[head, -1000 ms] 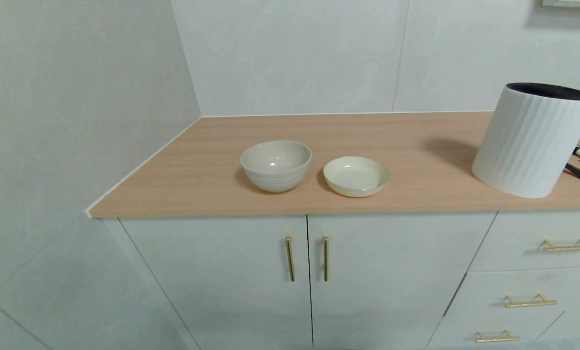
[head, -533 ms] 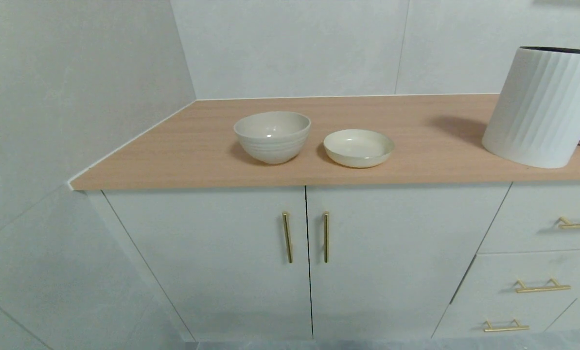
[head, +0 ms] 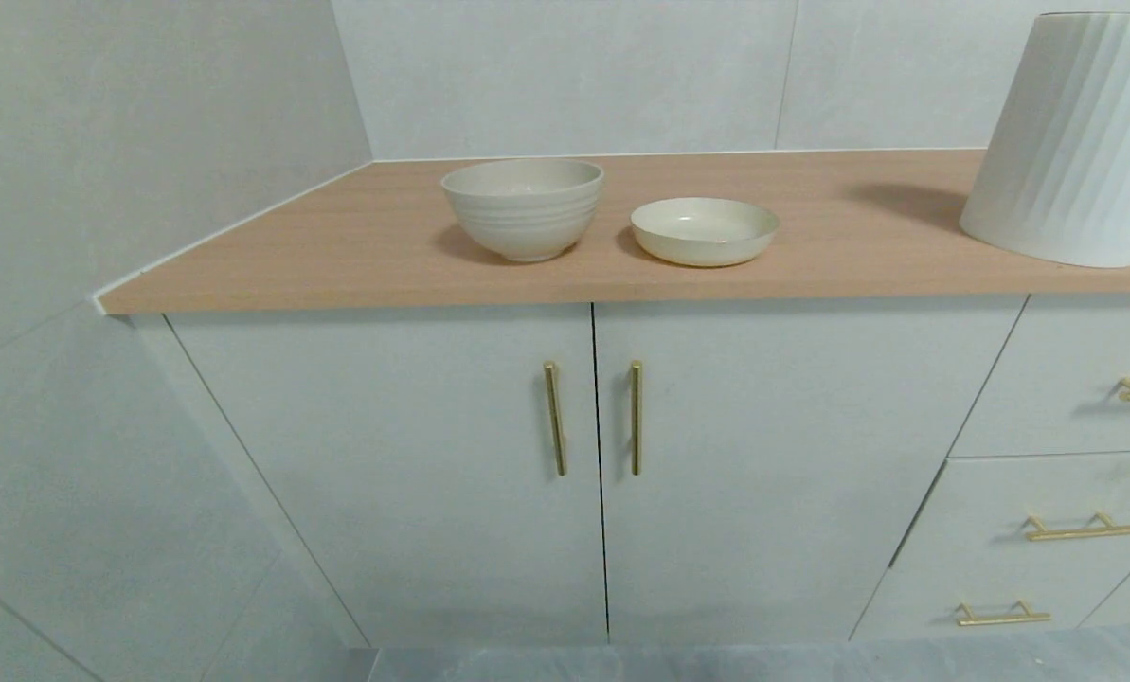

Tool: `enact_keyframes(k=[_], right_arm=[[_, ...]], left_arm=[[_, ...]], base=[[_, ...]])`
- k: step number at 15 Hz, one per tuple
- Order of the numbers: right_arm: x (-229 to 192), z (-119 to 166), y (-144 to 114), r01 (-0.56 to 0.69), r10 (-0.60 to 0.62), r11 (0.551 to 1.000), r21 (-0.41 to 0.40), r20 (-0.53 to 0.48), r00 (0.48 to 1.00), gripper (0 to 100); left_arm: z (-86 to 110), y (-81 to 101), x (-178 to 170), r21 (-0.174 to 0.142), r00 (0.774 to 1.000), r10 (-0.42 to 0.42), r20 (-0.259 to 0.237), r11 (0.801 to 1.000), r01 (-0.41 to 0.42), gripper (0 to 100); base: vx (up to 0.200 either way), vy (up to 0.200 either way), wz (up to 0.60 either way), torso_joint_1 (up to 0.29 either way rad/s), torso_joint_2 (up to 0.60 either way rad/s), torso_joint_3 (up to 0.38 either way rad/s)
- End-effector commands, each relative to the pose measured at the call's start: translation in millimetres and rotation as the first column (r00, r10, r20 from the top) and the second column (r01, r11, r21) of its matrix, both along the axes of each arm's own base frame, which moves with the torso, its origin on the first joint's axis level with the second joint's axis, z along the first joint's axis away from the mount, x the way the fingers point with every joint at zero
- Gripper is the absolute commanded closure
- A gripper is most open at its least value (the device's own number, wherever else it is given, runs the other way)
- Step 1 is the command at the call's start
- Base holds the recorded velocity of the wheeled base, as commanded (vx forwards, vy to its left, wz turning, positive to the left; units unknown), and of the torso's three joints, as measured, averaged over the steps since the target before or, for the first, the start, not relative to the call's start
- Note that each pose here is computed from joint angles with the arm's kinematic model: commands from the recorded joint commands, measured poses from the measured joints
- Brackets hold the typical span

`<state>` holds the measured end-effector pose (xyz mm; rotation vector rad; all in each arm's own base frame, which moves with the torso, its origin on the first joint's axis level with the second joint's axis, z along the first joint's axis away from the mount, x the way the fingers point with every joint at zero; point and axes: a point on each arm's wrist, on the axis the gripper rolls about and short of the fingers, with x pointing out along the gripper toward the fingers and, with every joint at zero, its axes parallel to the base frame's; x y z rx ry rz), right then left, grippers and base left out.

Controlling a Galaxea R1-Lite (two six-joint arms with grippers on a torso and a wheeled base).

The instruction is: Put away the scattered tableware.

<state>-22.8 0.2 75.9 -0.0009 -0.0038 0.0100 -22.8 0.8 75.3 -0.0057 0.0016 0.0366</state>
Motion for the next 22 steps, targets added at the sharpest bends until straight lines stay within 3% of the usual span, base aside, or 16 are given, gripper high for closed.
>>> enact_keyframes(k=[1,5,8,22], right_arm=[[0.0,0.1,0.0,0.001,-0.001,1.0,-0.001,0.001,1.0,0],[0.0,0.1,0.0,0.001,-0.001,1.0,-0.001,0.001,1.0,0],[0.0,0.1,0.0,0.001,-0.001,1.0,-0.001,0.001,1.0,0],[0.0,0.1,0.0,0.001,-0.001,1.0,0.001,0.001,1.0,0]], left_arm=[[0.0,0.0,0.0,0.0,1.0,0.002,0.0,1.0,-0.002,0],[0.0,0.0,0.0,-0.002,1.0,0.002,0.0,1.0,-0.002,0],[0.0,0.0,0.0,-0.002,1.0,0.002,0.0,1.0,-0.002,0],[0.0,0.0,0.0,-0.002,1.0,0.0,0.0,1.0,0.0,0]], base=[[0.0,0.0,0.0,-0.017,0.06,0.036],[0.0,0.0,0.0,0.0,0.0,0.0],[0.0,0.2,0.0,-0.004,0.0,0.001],[0.0,0.0,0.0,0.0,0.0,0.0]])
